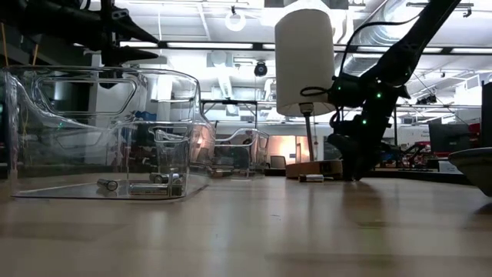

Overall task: Sort batteries
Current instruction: Put the white battery into the bottom transparent bin

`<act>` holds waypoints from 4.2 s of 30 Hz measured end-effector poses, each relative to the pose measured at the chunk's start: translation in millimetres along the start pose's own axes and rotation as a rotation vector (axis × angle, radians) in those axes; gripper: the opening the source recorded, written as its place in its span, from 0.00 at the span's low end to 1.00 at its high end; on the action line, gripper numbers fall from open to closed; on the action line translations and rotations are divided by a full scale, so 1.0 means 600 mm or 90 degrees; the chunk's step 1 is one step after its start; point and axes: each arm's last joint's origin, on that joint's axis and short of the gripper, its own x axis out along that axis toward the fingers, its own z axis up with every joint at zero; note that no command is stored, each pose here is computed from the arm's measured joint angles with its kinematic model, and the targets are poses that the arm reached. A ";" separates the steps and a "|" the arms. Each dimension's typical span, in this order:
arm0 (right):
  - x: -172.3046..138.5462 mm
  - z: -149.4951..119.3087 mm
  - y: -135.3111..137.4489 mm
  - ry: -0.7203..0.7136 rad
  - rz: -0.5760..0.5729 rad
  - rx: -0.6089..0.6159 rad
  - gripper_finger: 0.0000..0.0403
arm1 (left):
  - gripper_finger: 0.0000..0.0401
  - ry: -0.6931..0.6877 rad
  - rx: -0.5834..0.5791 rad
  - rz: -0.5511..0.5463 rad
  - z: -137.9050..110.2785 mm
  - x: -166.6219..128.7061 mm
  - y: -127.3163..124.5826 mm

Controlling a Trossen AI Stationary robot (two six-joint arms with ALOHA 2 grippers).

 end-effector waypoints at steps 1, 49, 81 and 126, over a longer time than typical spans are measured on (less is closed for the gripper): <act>0.000 0.000 0.000 0.000 0.000 0.000 0.42 | 0.26 -0.001 0.000 0.001 0.000 0.000 0.000; -0.163 0.086 0.368 -0.168 0.455 -0.214 0.04 | 0.26 -0.008 -0.005 0.001 0.001 0.000 -0.001; -0.103 0.031 0.291 0.102 0.000 -0.477 0.53 | 0.26 -0.008 -0.003 0.002 0.001 0.000 0.000; -0.037 -0.030 0.331 0.140 0.286 -0.475 0.05 | 0.26 -0.014 -0.019 -0.005 0.003 0.000 -0.002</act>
